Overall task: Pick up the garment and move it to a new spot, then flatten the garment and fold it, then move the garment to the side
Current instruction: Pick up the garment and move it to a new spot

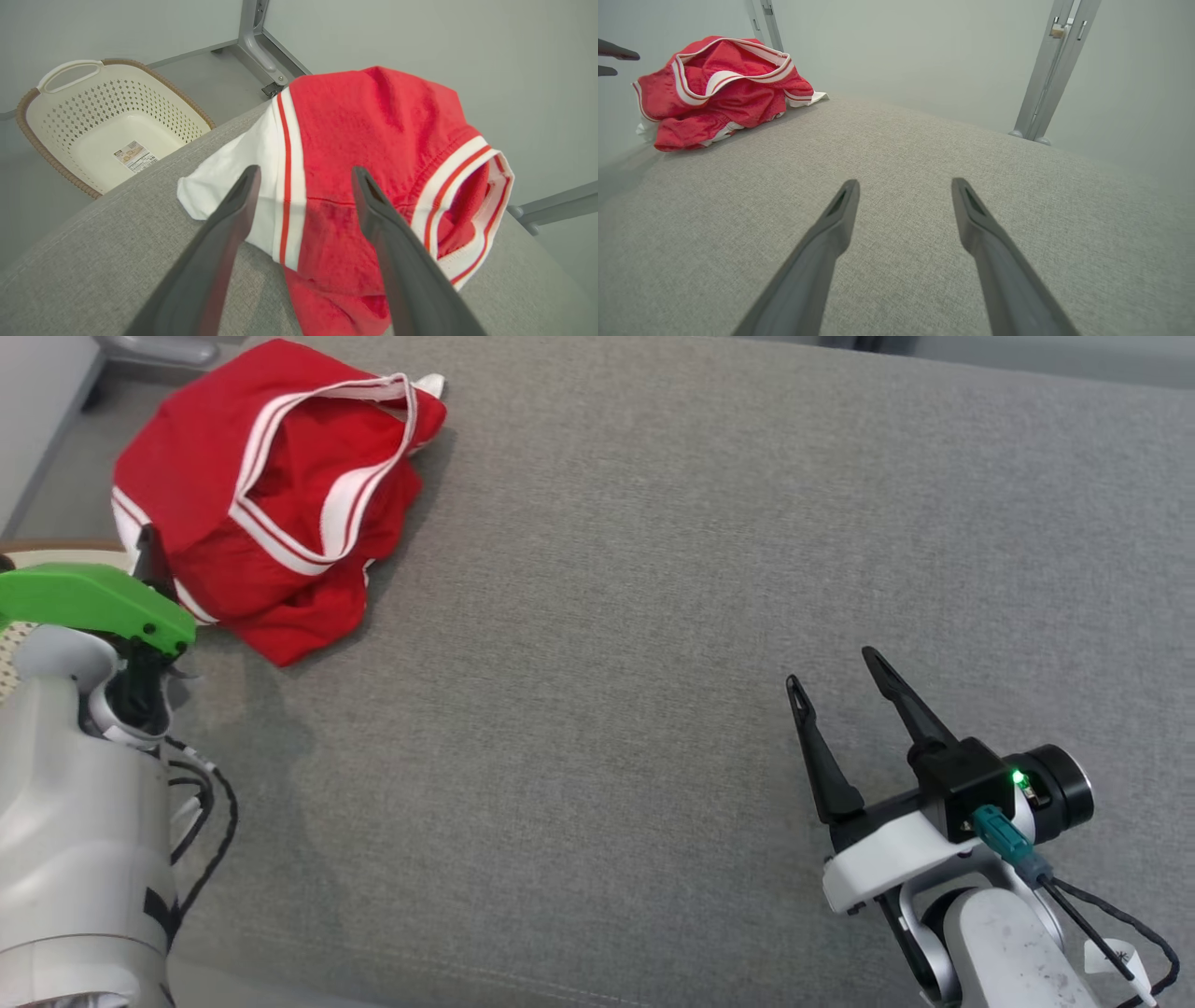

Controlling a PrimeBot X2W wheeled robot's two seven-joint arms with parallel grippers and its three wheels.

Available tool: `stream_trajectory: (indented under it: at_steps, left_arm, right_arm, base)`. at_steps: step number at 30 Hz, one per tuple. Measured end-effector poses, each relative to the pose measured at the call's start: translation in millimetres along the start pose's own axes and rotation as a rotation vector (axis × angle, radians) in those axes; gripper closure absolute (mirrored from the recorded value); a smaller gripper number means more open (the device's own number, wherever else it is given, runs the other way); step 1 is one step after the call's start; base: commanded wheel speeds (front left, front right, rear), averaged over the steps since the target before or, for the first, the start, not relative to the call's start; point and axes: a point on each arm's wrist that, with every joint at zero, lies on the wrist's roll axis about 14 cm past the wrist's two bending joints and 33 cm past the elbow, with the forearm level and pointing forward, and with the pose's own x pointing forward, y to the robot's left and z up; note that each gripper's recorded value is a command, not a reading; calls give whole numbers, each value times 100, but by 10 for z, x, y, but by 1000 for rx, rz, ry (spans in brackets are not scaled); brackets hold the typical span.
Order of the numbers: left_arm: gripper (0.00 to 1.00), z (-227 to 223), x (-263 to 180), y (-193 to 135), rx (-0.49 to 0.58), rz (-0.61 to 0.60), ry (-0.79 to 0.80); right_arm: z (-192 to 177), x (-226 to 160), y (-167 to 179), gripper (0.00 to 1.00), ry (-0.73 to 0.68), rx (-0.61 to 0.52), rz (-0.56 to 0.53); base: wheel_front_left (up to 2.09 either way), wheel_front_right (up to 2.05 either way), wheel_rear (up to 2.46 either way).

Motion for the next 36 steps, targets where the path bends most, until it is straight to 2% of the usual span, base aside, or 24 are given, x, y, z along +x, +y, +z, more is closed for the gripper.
stream_trajectory:
  at_steps: [7, 10, 11, 12, 13, 19, 23, 29, 32, 36]
  left_arm:
    - [0, -421, 283, 64, 11, 79, 135]
    - [0, -591, 346, -8, 29, 71, 175]
    - [59, -644, 355, -13, 37, 71, 192]
    - [89, -657, 362, -26, 51, 67, 193]
    - [100, -648, 362, -44, 69, 56, 190]
    - [100, -368, 301, -90, 142, 11, 125]
    - [100, 139, 198, -183, 196, -46, 9]
    - [100, 1101, -124, -821, 259, -220, -209]
    - [100, 1548, -413, -1266, 293, -322, -326]
    - [100, 1871, -819, -1893, 313, -471, -442]
  right_arm:
    - [-208, -149, -303, 0, 56, 11, -91]
    - [-270, -211, -400, 0, 74, 13, -122]
    - [-277, -226, -421, 0, 75, 14, -129]
    - [-282, -235, -431, 0, 77, 14, -132]
    - [-282, -242, -427, 0, 78, 17, -132]
    - [-198, -278, -342, 0, 47, 48, -119]
    - [-69, -315, -279, 0, 2, 70, -112]
    - [170, -408, -208, 0, -74, 96, -111]
    - [277, -488, -212, 0, -107, 98, -124]
    - [342, -609, -231, 0, -126, 97, -146]
  base:
    - [0, 0, 0]
    - [0, 0, 0]
    - [0, 0, 0]
    - [0, 0, 0]
    - [0, 0, 0]
    - [0, 0, 0]
    - [0, 0, 0]
    - [0, 0, 0]
    - [0, 0, 0]
    - [0, 0, 0]
